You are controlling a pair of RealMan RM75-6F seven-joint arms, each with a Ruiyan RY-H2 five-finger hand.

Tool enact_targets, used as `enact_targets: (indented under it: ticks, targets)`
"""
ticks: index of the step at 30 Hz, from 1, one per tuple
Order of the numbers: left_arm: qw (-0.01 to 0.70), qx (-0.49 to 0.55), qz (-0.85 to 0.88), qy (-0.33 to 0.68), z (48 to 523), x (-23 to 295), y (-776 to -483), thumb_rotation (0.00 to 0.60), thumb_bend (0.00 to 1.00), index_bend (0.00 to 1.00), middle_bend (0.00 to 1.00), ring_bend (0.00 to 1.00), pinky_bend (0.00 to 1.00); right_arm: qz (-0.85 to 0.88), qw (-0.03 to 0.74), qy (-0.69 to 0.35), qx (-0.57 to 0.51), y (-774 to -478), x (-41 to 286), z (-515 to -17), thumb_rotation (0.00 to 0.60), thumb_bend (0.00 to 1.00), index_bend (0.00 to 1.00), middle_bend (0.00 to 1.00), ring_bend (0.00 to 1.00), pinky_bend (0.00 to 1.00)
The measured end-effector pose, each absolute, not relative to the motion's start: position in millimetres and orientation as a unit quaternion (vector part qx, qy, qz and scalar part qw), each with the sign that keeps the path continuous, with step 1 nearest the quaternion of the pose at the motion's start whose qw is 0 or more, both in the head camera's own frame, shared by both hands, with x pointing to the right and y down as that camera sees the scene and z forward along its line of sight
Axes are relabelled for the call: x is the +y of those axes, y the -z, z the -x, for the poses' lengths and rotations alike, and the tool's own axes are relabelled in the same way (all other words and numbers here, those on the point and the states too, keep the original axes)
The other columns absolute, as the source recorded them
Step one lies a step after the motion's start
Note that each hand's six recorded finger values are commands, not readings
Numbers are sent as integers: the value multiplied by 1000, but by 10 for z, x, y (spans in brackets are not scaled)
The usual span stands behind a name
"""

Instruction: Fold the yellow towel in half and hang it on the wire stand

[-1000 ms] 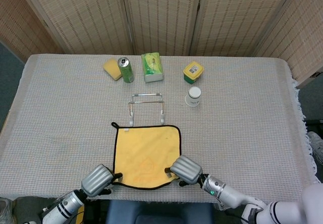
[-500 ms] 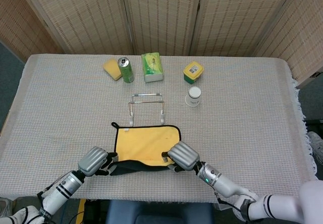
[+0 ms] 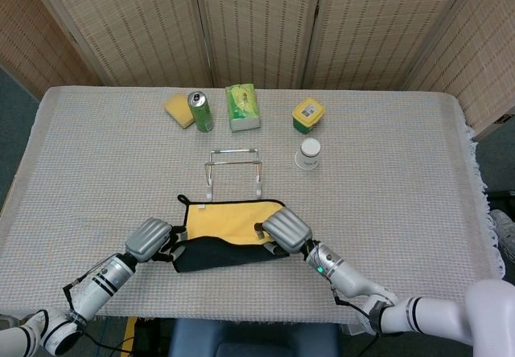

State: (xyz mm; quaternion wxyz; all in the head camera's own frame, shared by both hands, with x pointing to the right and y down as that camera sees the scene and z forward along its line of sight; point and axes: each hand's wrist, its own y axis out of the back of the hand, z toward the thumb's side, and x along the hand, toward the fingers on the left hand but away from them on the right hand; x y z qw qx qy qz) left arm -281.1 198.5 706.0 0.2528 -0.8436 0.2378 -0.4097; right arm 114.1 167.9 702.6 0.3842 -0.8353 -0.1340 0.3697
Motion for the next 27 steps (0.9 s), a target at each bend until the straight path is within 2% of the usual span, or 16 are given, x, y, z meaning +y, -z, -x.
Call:
enact_targets:
  ticks: [27]
  targets:
    - [267, 215, 822, 455, 2685, 1475, -7343, 600, 473, 540, 920, 859, 896, 804, 397, -417, -149, -7273, 1273, -969, 600, 440, 566, 846, 947, 1000]
